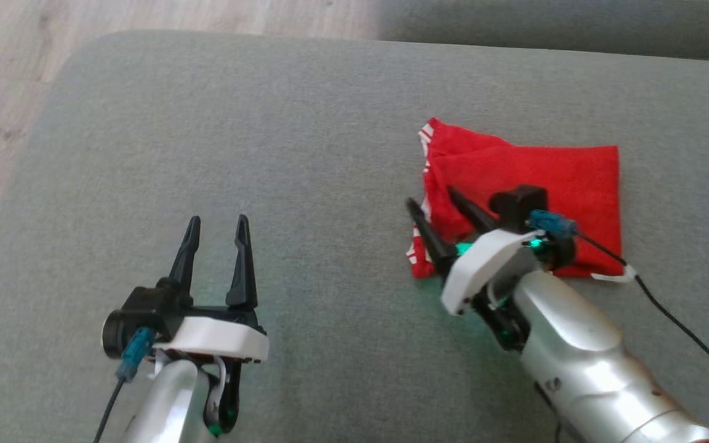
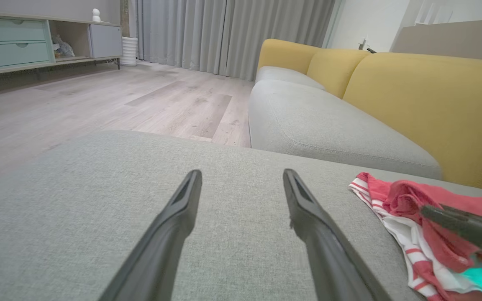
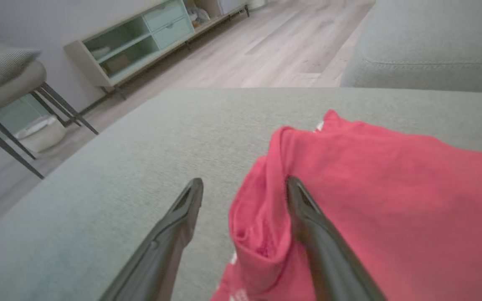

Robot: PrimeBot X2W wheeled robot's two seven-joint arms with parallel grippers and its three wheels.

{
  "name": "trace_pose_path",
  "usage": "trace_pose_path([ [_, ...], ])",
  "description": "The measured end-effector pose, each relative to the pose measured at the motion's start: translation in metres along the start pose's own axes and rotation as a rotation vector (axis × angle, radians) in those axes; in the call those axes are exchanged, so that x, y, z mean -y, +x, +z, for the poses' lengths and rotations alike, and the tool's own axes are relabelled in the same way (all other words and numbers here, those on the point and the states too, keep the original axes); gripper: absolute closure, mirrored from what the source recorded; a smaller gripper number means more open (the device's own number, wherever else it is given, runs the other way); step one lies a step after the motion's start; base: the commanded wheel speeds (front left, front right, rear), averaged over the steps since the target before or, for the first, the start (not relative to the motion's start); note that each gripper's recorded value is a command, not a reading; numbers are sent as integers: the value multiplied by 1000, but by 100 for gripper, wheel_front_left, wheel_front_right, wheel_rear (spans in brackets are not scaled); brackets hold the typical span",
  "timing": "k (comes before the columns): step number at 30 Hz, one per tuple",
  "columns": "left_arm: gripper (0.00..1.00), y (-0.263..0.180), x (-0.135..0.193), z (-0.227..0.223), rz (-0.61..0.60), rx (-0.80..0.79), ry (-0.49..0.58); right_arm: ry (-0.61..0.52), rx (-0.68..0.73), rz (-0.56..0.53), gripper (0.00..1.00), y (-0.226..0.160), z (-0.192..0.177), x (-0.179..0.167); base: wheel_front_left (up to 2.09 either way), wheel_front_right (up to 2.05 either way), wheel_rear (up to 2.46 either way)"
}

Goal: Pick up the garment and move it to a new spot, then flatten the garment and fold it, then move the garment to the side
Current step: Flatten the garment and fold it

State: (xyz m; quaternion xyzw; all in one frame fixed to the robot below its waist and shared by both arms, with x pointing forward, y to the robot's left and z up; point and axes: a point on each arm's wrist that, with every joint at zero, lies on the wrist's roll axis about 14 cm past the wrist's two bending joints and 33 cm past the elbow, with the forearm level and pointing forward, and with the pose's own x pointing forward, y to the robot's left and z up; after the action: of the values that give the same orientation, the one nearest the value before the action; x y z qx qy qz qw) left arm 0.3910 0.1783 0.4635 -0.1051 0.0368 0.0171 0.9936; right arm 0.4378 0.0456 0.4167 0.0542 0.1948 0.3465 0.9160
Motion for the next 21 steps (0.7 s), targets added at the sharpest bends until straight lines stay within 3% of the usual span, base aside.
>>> trace_pose_path([
  [5, 0, 5, 10, 1, -27, 4, -4, 49, 101, 63, 0, -5, 24, -22, 0, 0, 0],
  [8, 0, 9, 18, 9, -52, 30, -11, 39, 220, 10, 0, -15, 56, -5, 0, 0, 0],
  [13, 0, 16, 38, 25, -105, 80, -22, -16, 352, -178, 0, -44, 98, 54, 0, 0, 0],
  [17, 0, 19, 51, 36, -141, 111, -37, -57, 501, -360, 0, -97, 131, 105, 0, 0, 0],
  [21, 0, 15, 60, 34, -165, 108, -45, -71, 523, -521, 0, -150, 107, 134, 0, 0, 0],
])
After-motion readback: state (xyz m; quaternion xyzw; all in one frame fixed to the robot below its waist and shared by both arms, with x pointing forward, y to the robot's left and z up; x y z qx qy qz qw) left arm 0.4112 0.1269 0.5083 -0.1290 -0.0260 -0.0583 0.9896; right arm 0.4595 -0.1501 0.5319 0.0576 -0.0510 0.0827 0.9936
